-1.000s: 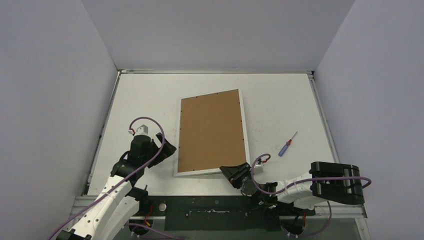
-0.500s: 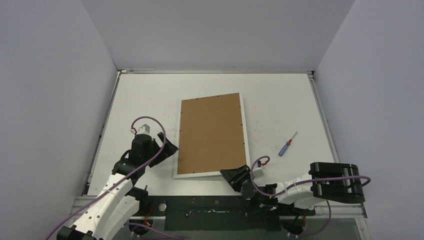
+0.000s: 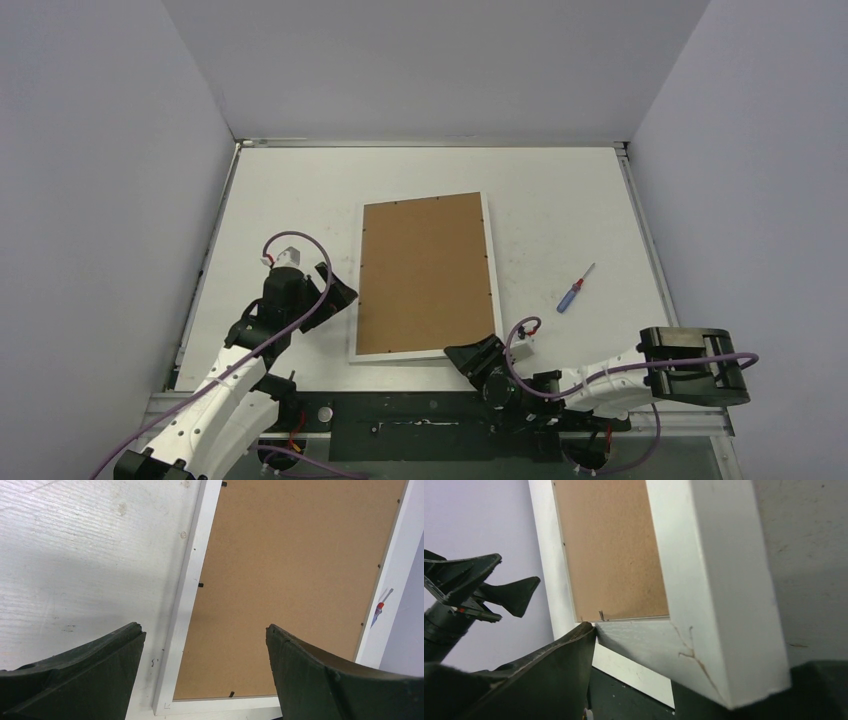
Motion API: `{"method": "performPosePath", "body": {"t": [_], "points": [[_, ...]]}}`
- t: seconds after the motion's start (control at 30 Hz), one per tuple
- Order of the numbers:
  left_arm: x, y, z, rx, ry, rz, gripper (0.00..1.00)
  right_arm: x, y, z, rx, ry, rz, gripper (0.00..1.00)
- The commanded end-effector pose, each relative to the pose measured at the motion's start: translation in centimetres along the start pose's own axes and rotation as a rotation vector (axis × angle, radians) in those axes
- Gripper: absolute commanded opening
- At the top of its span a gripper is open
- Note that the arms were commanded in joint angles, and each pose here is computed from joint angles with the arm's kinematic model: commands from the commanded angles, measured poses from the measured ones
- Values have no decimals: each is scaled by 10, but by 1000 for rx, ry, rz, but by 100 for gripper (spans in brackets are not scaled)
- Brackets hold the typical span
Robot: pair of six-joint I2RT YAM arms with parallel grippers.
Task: Take the photo out of the frame
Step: Turn over the photo frame at the center of the board.
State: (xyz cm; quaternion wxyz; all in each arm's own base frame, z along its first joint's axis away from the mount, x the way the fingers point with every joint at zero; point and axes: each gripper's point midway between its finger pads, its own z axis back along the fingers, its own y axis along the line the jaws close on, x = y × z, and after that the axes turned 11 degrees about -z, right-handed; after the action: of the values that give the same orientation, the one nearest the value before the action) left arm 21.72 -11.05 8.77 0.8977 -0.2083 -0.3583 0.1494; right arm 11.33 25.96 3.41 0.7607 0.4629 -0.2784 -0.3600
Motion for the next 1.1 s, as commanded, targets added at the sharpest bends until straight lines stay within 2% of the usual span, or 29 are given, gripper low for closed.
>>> {"method": "performPosePath", "body": {"t": [0.0,0.1,0.37,0.53,0.63,0.67,0.77,0.93,1.07], "points": [[9,-6,-1,-24,-33,2,90,8,0,4,13,-46,61,55],[10,-6,-1,-23,-34,4,90,9,4,8,40,-52,56,60],[8,-6,-1,-27,-28,-2,90,10,20,15,82,-60,74,62],[4,0,-3,-6,-10,-30,90,16,49,27,53,-111,282,66],[-5,8,-8,29,36,-44,90,40,64,36,10,-186,443,70],[-8,11,-10,40,51,-50,90,54,62,40,-31,-217,500,74],[-17,18,-14,65,89,-57,90,83,64,43,-117,-255,580,77],[-30,20,-23,56,135,-59,90,115,52,33,-275,-215,626,79],[-37,20,-28,53,173,-68,90,118,37,17,-329,-113,589,81]]}}
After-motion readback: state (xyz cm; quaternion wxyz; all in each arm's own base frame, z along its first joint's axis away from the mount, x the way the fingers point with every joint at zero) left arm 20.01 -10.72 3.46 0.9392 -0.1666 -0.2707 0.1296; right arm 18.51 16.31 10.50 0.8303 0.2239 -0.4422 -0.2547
